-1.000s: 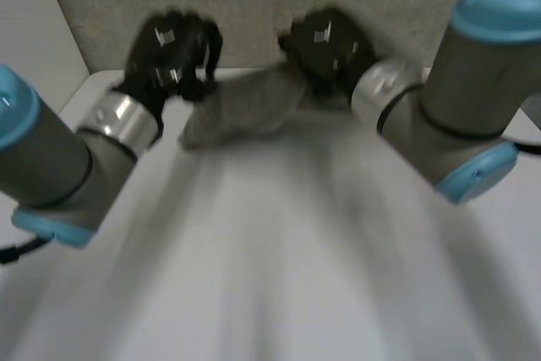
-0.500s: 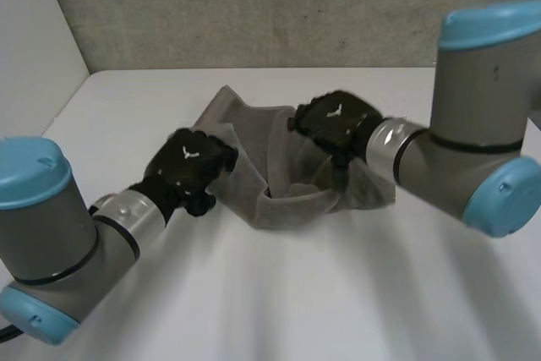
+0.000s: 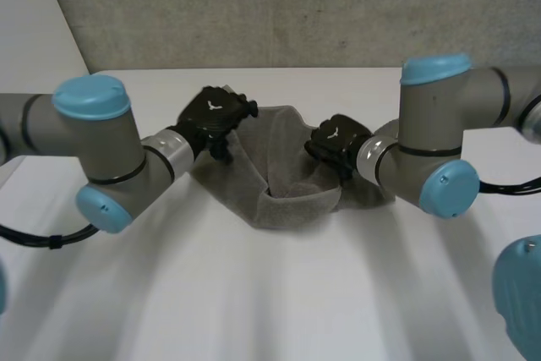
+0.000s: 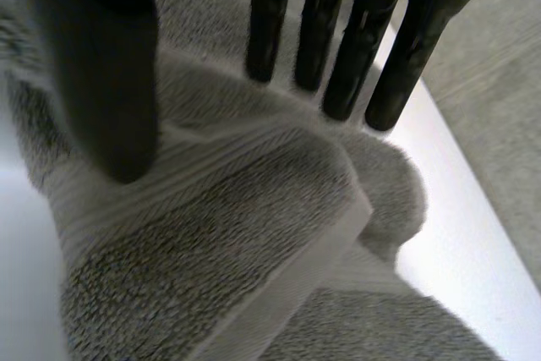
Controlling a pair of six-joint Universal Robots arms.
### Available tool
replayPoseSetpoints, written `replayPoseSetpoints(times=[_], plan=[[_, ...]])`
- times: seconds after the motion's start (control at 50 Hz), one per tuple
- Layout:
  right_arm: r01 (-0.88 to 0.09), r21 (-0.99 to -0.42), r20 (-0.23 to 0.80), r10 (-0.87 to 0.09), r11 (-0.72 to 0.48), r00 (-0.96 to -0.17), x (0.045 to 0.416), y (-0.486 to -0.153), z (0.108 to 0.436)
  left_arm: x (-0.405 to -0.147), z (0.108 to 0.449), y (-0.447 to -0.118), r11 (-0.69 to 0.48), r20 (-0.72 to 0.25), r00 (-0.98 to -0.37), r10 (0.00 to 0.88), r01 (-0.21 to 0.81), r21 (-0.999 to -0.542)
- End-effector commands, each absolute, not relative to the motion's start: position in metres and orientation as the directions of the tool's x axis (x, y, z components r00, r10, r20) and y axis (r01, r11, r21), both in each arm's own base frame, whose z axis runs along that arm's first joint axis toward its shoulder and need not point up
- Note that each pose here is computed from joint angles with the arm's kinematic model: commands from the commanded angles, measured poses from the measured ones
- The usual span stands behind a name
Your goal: Fold the towel.
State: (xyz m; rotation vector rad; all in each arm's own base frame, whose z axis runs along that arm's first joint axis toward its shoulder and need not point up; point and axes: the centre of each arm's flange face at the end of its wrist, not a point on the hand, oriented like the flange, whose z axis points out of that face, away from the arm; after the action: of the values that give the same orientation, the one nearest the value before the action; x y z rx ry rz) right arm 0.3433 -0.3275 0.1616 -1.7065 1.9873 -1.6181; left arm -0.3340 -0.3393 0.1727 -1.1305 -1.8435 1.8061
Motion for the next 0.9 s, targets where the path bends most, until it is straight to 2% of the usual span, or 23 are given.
replayPoseSetpoints(times=[0.02,0.12,0.26,0.3,0.32,0.36,0.38,0.4,0.42,0.46,0.52,0.7,0.9], plan=[[-0.675,-0.727,0.505,-0.764,-0.126,-0.401,0.342,-0.326,0.155,-0.347,0.149,-0.342,-0.045,-0.217,-0.522,0.825,0.321,-0.946],[-0.642,-0.763,0.468,-0.749,-0.075,-0.469,0.322,-0.323,0.185,-0.351,0.141,-0.344,-0.024,-0.197,-0.493,0.847,0.334,-0.942],[-0.671,-0.74,0.459,-0.76,-0.04,-0.461,0.295,-0.29,0.202,-0.351,0.141,-0.344,-0.031,-0.21,-0.482,0.851,0.354,-0.935],[-0.729,-0.684,0.482,-0.773,-0.037,-0.412,0.279,-0.275,0.195,-0.351,0.14,-0.344,-0.042,-0.224,-0.477,0.85,0.362,-0.931],[-0.729,-0.683,0.482,-0.773,-0.037,-0.412,0.279,-0.275,0.195,-0.351,0.14,-0.344,-0.042,-0.224,-0.477,0.85,0.362,-0.931],[-0.796,-0.605,0.51,-0.783,-0.033,-0.356,0.258,-0.263,0.185,-0.351,0.14,-0.344,-0.05,-0.233,-0.475,0.849,0.367,-0.929],[-0.796,-0.605,0.511,-0.783,-0.033,-0.355,0.258,-0.263,0.185,-0.351,0.14,-0.344,-0.05,-0.233,-0.475,0.849,0.367,-0.929],[-0.819,-0.572,0.523,-0.788,-0.041,-0.326,0.249,-0.257,0.182,-0.35,0.139,-0.344,-0.049,-0.235,-0.476,0.848,0.371,-0.927],[-0.82,-0.571,0.523,-0.788,-0.041,-0.325,0.249,-0.257,0.182,-0.35,0.139,-0.344,-0.049,-0.235,-0.476,0.848,0.371,-0.927],[-0.846,-0.532,0.527,-0.801,-0.049,-0.285,0.238,-0.247,0.176,-0.35,0.136,-0.344,-0.047,-0.239,-0.473,0.848,0.382,-0.923],[-0.858,-0.512,0.524,-0.806,-0.039,-0.275,0.229,-0.244,0.173,-0.35,0.134,-0.344,-0.057,-0.252,-0.468,0.847,0.392,-0.918],[-0.857,-0.515,0.53,-0.796,-0.026,-0.294,0.222,-0.25,0.176,-0.35,0.131,-0.346,-0.08,-0.284,-0.463,0.84,0.411,-0.908],[-0.855,-0.517,0.54,-0.788,-0.033,-0.296,0.222,-0.252,0.177,-0.348,0.119,-0.345,-0.032,-0.262,-0.463,0.847,0.447,-0.894]])
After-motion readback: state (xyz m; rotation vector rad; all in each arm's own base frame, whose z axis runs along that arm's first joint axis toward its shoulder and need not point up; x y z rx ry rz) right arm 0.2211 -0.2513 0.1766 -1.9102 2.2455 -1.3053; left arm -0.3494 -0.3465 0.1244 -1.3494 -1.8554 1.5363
